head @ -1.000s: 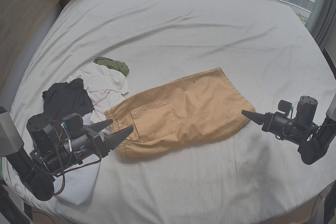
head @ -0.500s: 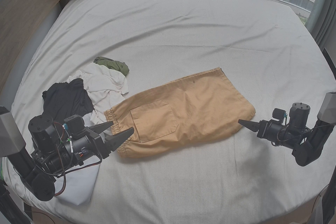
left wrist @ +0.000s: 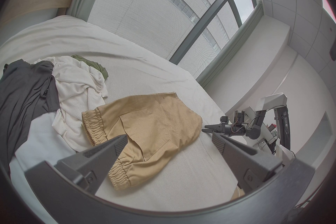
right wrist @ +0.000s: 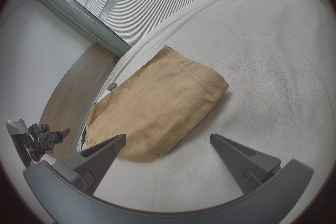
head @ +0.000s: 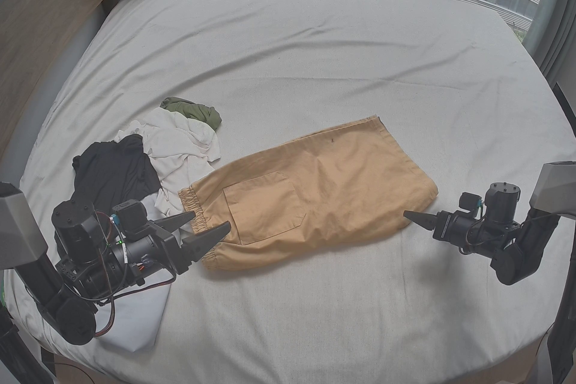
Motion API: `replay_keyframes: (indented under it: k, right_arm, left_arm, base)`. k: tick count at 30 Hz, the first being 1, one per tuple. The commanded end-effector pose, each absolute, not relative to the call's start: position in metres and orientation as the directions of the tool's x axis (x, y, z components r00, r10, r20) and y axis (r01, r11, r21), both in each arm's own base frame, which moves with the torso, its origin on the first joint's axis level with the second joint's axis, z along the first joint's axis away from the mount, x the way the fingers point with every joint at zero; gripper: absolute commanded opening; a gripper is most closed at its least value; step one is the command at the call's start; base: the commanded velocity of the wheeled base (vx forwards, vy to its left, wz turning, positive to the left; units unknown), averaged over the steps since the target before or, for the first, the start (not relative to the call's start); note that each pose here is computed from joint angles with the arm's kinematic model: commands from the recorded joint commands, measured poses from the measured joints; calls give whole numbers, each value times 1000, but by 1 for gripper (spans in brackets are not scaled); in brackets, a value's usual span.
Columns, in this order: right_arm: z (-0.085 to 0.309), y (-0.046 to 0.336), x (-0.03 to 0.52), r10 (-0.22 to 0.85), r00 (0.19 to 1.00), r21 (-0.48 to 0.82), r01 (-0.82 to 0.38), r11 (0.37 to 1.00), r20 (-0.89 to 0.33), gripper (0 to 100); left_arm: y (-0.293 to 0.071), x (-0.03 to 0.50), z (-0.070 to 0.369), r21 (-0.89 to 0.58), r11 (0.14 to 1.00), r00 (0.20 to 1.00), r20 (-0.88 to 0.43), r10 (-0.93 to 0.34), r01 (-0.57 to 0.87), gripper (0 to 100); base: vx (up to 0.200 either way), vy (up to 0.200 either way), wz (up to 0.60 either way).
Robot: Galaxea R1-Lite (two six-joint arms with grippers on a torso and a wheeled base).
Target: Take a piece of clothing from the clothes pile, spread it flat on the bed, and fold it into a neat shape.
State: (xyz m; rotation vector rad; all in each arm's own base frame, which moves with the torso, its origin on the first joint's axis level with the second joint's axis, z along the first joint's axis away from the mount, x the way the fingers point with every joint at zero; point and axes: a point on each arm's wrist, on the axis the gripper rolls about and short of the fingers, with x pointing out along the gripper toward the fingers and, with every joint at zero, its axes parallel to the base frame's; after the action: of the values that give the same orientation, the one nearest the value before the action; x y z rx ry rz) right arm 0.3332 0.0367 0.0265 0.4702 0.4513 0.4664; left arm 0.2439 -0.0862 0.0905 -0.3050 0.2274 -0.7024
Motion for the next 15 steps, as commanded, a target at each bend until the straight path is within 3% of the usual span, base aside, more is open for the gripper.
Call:
replay_keyframes:
  k: [1,15]
  right_arm:
    - [15,40,342,520,795,548,-296,782,-313,100]
    - [8,65,371,565,784,610,-322,724,-257,100]
  left_arm:
    - [-86,244,90,-351,723,742,-105,-662,595,100]
    - [-86,244,85,-357,725,740,-121,-661,589,100]
  base:
    - [0,0,0]
    - [0,0,0]
